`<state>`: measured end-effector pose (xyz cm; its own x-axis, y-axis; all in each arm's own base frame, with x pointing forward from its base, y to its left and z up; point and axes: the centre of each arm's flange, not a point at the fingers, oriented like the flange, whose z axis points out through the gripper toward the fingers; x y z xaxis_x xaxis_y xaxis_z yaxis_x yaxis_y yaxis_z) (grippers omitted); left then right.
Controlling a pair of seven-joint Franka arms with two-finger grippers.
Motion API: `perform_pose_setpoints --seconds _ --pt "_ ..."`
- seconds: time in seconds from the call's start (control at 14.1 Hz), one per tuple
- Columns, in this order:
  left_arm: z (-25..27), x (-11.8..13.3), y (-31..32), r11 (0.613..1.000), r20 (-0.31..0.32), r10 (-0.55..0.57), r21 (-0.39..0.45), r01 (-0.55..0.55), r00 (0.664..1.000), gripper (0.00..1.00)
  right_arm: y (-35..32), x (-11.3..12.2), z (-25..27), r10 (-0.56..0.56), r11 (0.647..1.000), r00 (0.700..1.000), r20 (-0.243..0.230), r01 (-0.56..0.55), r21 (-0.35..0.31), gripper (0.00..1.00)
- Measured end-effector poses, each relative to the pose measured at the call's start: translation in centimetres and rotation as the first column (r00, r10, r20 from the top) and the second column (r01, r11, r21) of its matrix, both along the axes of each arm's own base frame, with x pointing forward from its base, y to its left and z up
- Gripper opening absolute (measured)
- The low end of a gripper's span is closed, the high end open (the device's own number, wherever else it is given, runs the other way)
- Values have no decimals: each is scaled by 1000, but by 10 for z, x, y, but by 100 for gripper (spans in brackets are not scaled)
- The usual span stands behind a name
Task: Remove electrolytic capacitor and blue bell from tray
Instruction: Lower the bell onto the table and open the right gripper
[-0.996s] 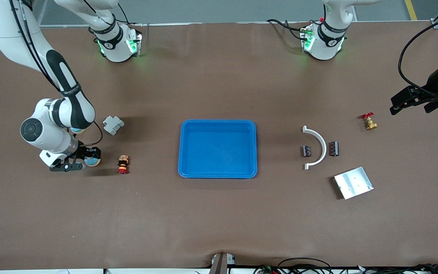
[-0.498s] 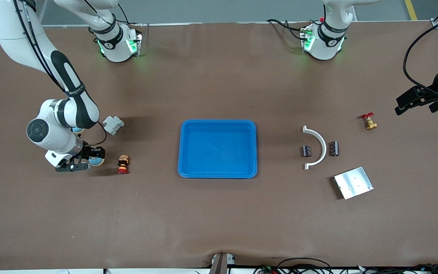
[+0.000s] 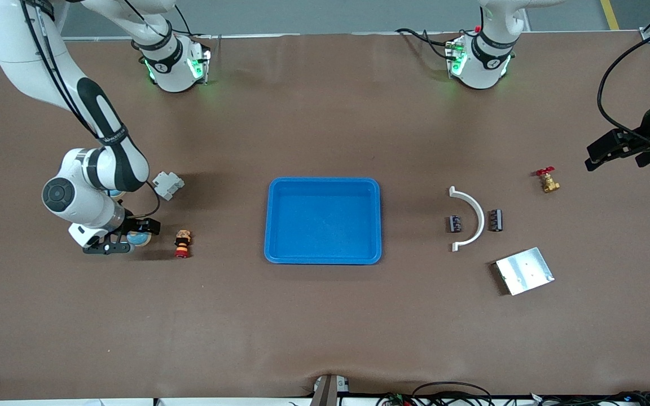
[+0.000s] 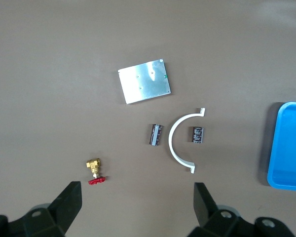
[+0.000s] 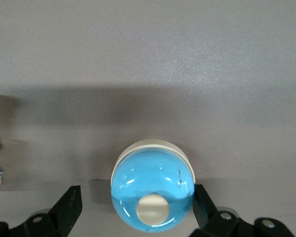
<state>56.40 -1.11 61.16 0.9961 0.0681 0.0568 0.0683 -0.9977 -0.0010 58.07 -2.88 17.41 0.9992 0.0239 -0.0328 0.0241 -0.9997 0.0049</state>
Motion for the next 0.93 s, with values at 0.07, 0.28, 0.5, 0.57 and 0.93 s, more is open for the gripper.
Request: perform_pose_setpoints --seconds 0.07,0.28,0.5,0.57,0.93 --pt "-1 1 0 1000 -2 0 0 0 1000 100 0 0 0 0 1000 1000 0 0 0 100" --pt "-2 1 3 1000 -4 5 0 -5 1000 100 0 0 0 -1 1000 1000 1 1 0 100" --pt "-2 1 5 1000 -4 9 0 -9 1000 100 0 1 1 -1 1000 1000 -1 1 0 100" --pt "-2 1 5 1000 -4 9 0 -9 1000 100 0 2 2 0 1000 1000 -2 0 0 100" --pt "-2 1 6 1000 -4 11 0 -11 1000 100 -3 28 40 17 1000 997 -77 -18 -15 100"
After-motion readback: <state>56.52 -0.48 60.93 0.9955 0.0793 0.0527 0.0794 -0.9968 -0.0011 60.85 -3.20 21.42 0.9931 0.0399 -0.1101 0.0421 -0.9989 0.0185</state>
